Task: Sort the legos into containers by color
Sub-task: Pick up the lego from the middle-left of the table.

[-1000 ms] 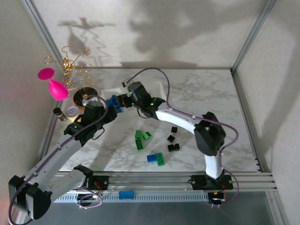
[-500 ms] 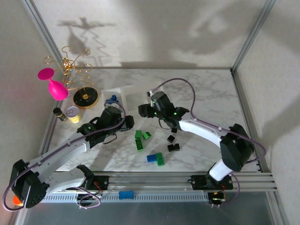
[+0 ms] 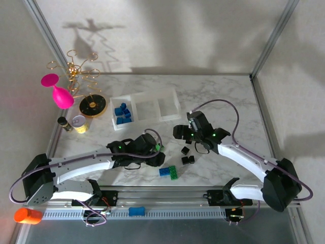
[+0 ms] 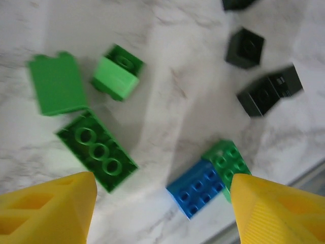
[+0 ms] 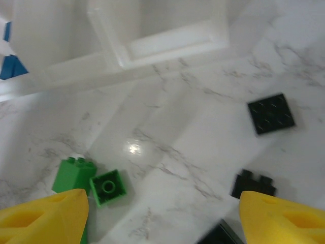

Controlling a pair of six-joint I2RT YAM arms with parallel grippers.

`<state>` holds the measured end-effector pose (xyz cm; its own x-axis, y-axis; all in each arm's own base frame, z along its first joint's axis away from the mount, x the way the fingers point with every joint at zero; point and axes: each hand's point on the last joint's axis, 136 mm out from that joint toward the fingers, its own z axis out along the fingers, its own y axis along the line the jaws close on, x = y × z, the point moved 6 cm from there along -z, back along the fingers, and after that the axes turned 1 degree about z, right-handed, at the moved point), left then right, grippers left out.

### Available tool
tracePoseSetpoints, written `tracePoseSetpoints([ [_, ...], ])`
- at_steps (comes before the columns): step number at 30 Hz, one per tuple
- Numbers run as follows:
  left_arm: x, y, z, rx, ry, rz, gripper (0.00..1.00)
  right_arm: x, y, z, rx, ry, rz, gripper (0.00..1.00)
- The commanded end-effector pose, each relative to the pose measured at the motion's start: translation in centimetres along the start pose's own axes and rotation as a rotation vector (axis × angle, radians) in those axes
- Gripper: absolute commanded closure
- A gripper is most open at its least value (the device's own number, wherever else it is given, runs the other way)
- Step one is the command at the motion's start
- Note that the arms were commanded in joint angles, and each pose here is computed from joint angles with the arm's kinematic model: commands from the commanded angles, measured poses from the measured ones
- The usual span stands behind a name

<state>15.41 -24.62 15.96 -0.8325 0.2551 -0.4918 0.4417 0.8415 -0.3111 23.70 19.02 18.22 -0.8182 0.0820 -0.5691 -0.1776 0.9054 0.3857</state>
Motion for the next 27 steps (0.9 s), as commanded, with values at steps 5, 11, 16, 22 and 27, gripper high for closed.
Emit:
tracePoseSetpoints([
  [5,2.9,-2.5,2.2,0.017,0.063,0.242,0.29,1.6,-2.6,-1.4,0.033,0.043,0.094,0.16],
  [11,4.1,-3.5,4.5,0.013,0.104,0.326,0.27,2.0,-3.2,-2.2,0.02,0.053,0.14,0.09],
  [16,4.7,-2.7,5.9,-0.059,0.131,0.361,0.29,2.3,-3.5,-2.8,0.02,0.053,0.154,0.05],
  [22,5.2,-2.2,6.8,-0.092,0.156,0.382,0.3,2.7,-3.6,-2.9,0.011,0.053,0.166,0.01],
  [27,5.3,-2.3,7.6,-0.111,0.184,0.394,0.35,2.7,-3.4,-3.2,0.003,0.061,0.168,0.01],
])
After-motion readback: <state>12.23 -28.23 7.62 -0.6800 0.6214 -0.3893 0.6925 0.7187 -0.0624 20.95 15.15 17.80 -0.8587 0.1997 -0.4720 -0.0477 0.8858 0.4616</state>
